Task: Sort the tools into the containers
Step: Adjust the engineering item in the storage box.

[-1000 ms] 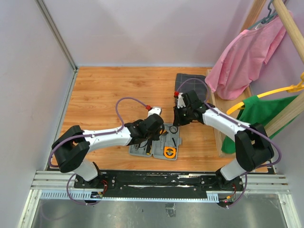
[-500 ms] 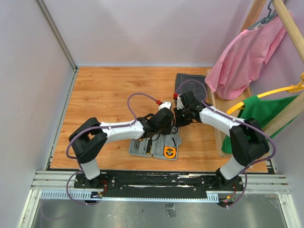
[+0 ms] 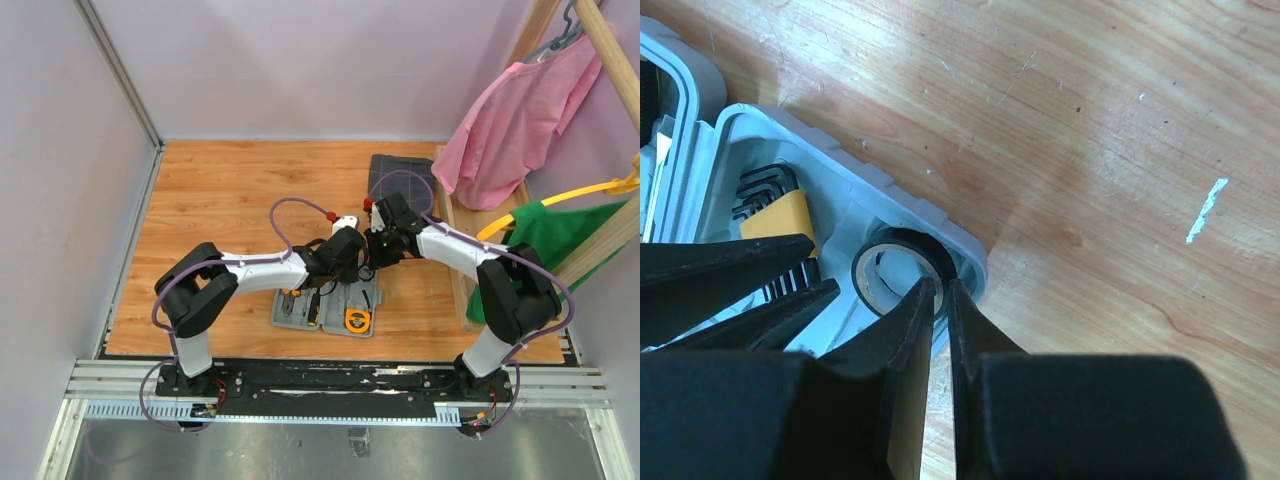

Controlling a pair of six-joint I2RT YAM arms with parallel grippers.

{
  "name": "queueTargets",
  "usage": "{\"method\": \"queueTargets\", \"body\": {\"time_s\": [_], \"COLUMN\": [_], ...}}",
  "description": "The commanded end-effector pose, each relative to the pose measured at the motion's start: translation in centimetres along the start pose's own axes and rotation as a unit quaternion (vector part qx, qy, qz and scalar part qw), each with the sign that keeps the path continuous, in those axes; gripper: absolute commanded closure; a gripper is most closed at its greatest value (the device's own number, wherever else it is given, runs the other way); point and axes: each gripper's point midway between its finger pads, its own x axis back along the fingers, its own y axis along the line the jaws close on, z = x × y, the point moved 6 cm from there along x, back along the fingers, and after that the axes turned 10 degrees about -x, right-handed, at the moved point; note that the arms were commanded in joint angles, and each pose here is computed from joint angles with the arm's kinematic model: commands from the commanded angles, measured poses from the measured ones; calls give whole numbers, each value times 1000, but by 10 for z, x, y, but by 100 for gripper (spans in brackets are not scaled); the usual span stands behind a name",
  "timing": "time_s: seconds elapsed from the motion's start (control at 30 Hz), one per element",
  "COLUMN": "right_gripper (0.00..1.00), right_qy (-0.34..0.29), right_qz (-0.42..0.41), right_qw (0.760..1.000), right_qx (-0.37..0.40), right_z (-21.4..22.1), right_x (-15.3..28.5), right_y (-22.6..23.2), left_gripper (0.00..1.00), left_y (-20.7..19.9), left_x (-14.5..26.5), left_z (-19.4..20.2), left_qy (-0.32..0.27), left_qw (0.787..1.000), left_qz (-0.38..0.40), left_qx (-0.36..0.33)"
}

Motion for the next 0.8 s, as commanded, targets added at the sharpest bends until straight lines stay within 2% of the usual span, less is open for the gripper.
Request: {"method": "queueTargets", "body": {"time_s": [0.0, 0.57, 0.77], "right_gripper": [88, 89, 89], "right_qy": [0, 18, 18], "right_qz": [-10, -11, -12], "right_qw": [1000, 1000, 1000], "right_qx": [15, 10, 8], "right_z": [-2, 8, 9], "right_x": [-3, -11, -10], "right_y": [8, 4, 4], "left_gripper": [74, 79, 89], "left_y": [-4, -4, -1], "left_x": [-5, -23, -28], "left_z": [-14, -14, -7], "left_qy": [-23, -12, 4], "left_qw": [1000, 1000, 1000], "left_qz": [7, 4, -6], "left_qx": [7, -10, -19]}}
